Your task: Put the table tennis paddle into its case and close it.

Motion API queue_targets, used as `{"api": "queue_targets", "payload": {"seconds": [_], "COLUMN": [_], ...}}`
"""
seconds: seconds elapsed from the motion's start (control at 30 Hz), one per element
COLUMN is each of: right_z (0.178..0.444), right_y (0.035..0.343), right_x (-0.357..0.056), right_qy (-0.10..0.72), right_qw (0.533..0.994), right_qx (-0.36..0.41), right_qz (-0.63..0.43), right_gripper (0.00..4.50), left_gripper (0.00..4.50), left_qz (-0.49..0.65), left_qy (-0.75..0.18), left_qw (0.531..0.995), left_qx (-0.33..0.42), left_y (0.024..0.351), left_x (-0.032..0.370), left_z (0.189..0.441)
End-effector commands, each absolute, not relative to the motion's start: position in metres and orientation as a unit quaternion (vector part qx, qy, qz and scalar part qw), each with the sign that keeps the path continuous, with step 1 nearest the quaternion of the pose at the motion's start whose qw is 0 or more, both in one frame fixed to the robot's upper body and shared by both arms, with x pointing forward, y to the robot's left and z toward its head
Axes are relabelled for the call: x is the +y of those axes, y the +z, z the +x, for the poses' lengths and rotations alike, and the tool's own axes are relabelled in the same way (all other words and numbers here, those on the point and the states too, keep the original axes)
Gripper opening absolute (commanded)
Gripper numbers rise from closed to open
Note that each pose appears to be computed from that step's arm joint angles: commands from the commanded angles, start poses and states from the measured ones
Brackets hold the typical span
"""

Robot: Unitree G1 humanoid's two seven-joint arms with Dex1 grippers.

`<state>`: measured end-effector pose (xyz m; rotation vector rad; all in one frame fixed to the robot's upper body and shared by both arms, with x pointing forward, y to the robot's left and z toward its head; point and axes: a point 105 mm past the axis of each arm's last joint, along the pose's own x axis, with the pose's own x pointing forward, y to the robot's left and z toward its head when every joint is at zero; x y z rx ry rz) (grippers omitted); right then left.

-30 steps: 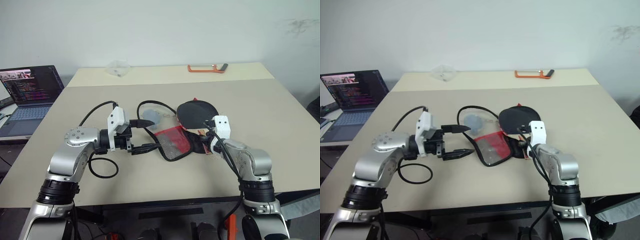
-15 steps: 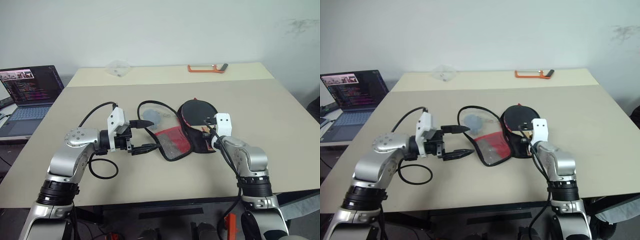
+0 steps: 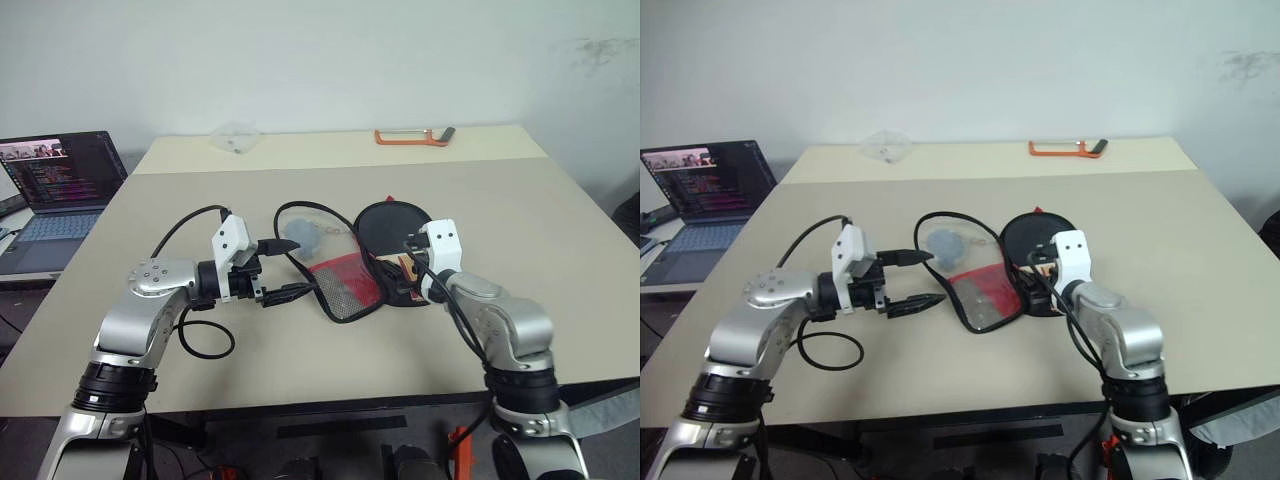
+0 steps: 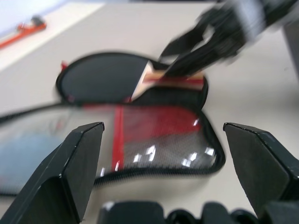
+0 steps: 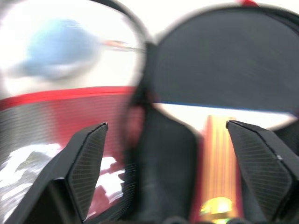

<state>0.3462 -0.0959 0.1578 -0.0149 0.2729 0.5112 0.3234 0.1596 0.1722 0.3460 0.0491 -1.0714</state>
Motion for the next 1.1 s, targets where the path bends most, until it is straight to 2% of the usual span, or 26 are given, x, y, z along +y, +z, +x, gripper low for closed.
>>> {"api": "queue_targets", "payload": {"seconds": [0.03,0.13,0.3,0.43,0.47,0.7,0.93,1.0,1.1], "right_z": [0.318,0.304,0.274,0.261,0.26,0.263,0.262,0.265,0.269], "right_y": [0.184,0.201,0.222,0.223,0.223,0.225,0.229,0.227,0.221], "right_x": [-0.103,-0.121,-0.128,-0.133,-0.133,-0.155,-0.176,-0.186,-0.196], "right_qy": [0.337,0.377,0.468,0.491,0.493,0.462,0.427,0.407,0.388], "right_qw": [0.936,0.919,0.874,0.859,0.857,0.87,0.887,0.896,0.903], "right_qx": [0.092,0.062,0.059,0.072,0.074,0.086,0.092,0.097,0.11], "right_qz": [-0.051,-0.092,-0.115,-0.127,-0.128,-0.148,-0.148,-0.149,-0.148], "right_gripper": [4.49,4.5,4.5,4.5,4.5,4.5,4.5,4.5,4.5], "left_gripper": [4.31,3.58,1.73,0.31,0.08,0.08,0.08,0.08,0.08], "left_qz": [0.194,0.212,0.233,0.225,0.223,0.161,0.106,0.117,0.127], "left_qy": [-0.463,-0.433,-0.396,-0.387,-0.387,-0.424,-0.53,-0.545,-0.538], "left_qw": [0.864,0.872,0.883,0.891,0.892,0.891,0.839,0.828,0.831], "left_qx": [0.047,0.08,0.095,0.078,0.075,0.03,-0.056,-0.063,-0.064], "left_y": [0.166,0.149,0.131,0.129,0.129,0.138,0.203,0.206,0.204], "left_x": [0.19,0.206,0.211,0.197,0.195,0.146,0.058,0.033,0.015], "left_z": [0.329,0.336,0.356,0.373,0.376,0.397,0.394,0.397,0.406]}}
